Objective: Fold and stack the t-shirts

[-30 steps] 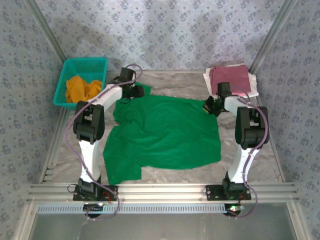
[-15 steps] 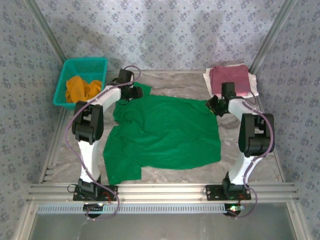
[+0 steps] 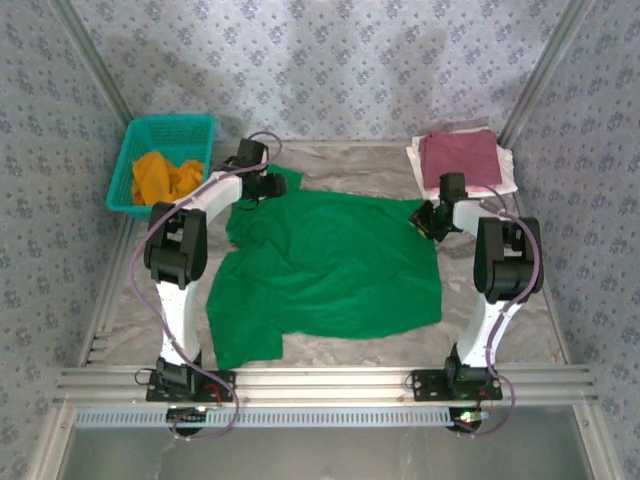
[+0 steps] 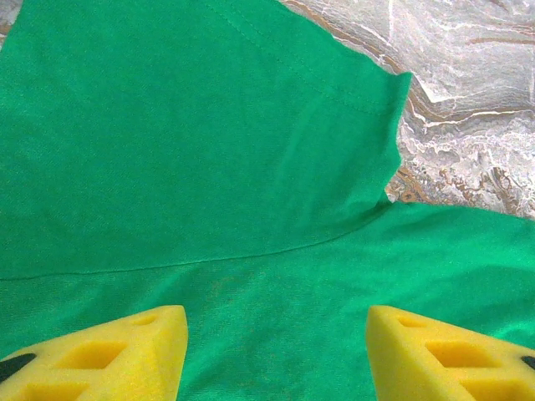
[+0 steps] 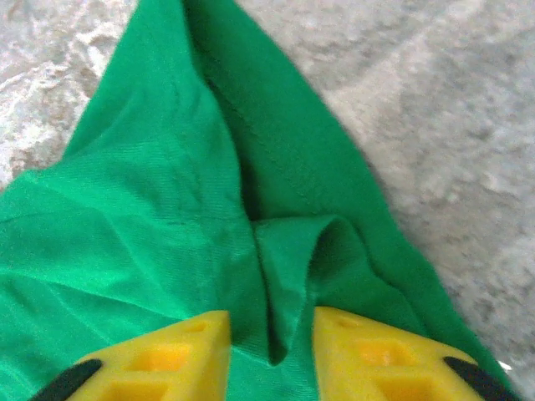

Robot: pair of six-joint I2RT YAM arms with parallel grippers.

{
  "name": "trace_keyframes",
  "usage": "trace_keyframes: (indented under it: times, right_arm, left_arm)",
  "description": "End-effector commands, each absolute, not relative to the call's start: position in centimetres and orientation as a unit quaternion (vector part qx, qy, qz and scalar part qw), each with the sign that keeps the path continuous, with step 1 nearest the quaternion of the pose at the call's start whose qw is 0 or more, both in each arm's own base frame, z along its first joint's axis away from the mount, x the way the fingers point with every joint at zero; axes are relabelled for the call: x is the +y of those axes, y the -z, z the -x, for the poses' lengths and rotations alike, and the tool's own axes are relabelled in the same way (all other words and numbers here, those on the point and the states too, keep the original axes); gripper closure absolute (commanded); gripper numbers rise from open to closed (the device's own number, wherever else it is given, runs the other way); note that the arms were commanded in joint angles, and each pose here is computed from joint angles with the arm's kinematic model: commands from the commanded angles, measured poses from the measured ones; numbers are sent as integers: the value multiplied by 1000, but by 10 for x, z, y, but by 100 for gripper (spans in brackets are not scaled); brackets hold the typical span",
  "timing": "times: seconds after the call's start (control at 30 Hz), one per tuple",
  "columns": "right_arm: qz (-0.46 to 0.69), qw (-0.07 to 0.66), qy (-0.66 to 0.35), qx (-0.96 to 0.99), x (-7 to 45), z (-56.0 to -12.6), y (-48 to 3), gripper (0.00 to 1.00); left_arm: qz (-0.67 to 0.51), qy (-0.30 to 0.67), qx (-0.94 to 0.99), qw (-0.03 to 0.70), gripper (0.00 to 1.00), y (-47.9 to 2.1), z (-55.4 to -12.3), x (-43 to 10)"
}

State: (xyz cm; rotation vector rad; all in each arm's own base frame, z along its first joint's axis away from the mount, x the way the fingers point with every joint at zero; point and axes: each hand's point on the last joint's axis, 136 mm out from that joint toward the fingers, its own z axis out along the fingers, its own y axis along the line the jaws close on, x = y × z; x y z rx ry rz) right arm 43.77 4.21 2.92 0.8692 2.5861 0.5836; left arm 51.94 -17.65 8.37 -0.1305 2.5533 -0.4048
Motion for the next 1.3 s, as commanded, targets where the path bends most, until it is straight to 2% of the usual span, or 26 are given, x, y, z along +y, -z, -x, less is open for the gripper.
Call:
trace_keyframes:
  times: [0.0, 0.03, 0.27, 0.47, 0.9, 0.93, 0.97, 1.0, 1.03, 1.2, 1.27]
  right_arm:
    - [-306, 167, -215, 912, 52, -444, -23, 73]
    - [-302, 182, -220, 909, 53, -455, -34, 75]
    - [-309, 195, -210, 907, 49, -459, -52, 85]
    - [-314, 214, -215, 900, 42, -464, -72, 100]
    - [-325, 264, -227, 879, 16, -529, -115, 100]
    - [-328, 264, -230, 877, 16, -536, -116, 99]
    - [-332, 261, -231, 877, 14, -540, -114, 85]
    - [-335, 254, -230, 878, 14, -543, -112, 67]
    - [-340, 246, -228, 879, 14, -543, -109, 55]
    - [-339, 275, -235, 869, 13, -541, -127, 47]
    - [-318, 281, -247, 871, 22, -533, -138, 48]
  left_arm:
    - [49, 159, 947, 275, 41, -84, -524, -178]
    - [48, 159, 947, 274, 41, -84, -523, -178]
    - [47, 154, 949, 271, 42, -81, -520, -176]
    - [38, 147, 947, 284, 41, -91, -526, -173]
    - [41, 125, 942, 308, 40, -111, -554, -155]
    - [43, 122, 943, 307, 40, -109, -556, -153]
    - [42, 119, 943, 307, 40, -109, -557, -151]
    - [42, 113, 944, 308, 40, -108, -559, -149]
    - [39, 109, 944, 309, 40, -108, -560, -148]
    - [39, 101, 946, 304, 40, -107, -555, -144]
    - [39, 115, 948, 296, 40, -103, -548, -148]
